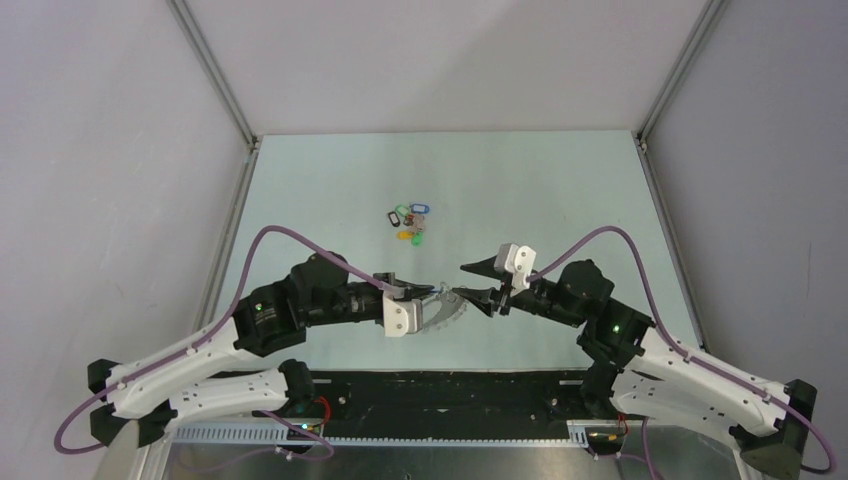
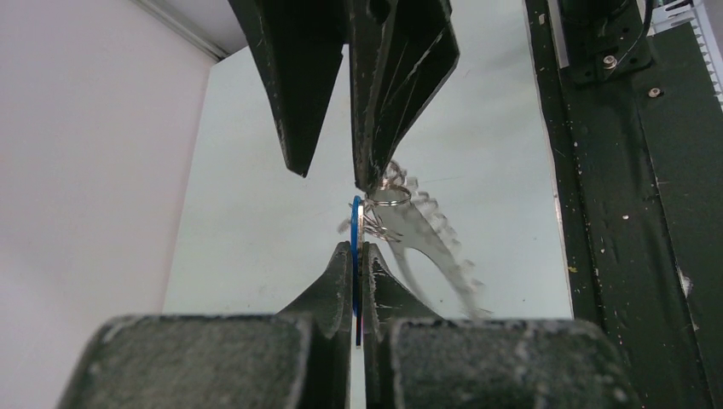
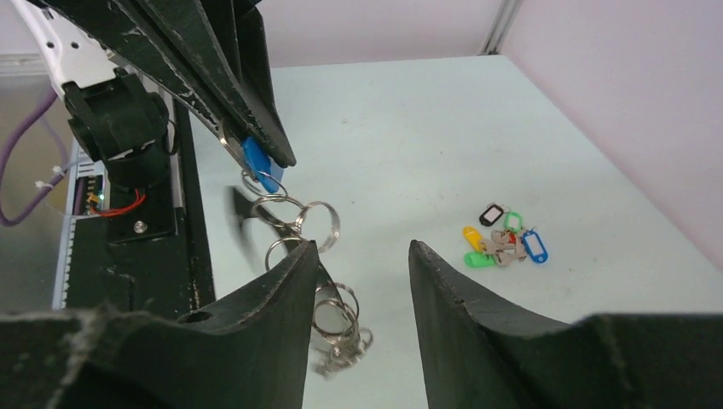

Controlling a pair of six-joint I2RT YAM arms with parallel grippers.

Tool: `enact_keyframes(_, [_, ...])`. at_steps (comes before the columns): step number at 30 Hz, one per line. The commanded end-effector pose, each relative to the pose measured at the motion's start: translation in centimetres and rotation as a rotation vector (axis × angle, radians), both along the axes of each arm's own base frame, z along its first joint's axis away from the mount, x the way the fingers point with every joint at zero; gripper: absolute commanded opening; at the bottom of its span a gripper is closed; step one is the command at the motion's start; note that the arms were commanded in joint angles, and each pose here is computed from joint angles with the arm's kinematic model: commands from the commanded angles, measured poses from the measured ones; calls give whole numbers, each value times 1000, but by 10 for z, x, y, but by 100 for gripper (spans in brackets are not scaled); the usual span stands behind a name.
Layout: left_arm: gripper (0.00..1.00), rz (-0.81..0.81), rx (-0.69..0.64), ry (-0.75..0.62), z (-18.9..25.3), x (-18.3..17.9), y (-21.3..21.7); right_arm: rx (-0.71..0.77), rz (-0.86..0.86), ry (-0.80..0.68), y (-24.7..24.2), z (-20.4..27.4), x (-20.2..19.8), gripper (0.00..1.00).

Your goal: Remove the keys from the keyring

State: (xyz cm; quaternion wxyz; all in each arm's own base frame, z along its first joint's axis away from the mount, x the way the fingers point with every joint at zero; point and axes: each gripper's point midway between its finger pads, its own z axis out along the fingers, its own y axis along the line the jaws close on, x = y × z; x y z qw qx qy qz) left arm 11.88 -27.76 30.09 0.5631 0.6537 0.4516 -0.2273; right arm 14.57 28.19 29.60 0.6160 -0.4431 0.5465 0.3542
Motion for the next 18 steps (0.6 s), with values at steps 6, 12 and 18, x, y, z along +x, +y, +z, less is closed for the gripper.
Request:
enact_keyframes(6, [0,-37,-96,-34,30,-6,-2,69,162,-116,18,35,-11,47])
enact_keyframes(12, [0,-39,-98,-35,31,-6,-1,122,162,-126,6,51,-11,47])
enact_keyframes(18, [0,-40,-100,-33,31,-6,-1,135,173,-130,2,57,-13,45])
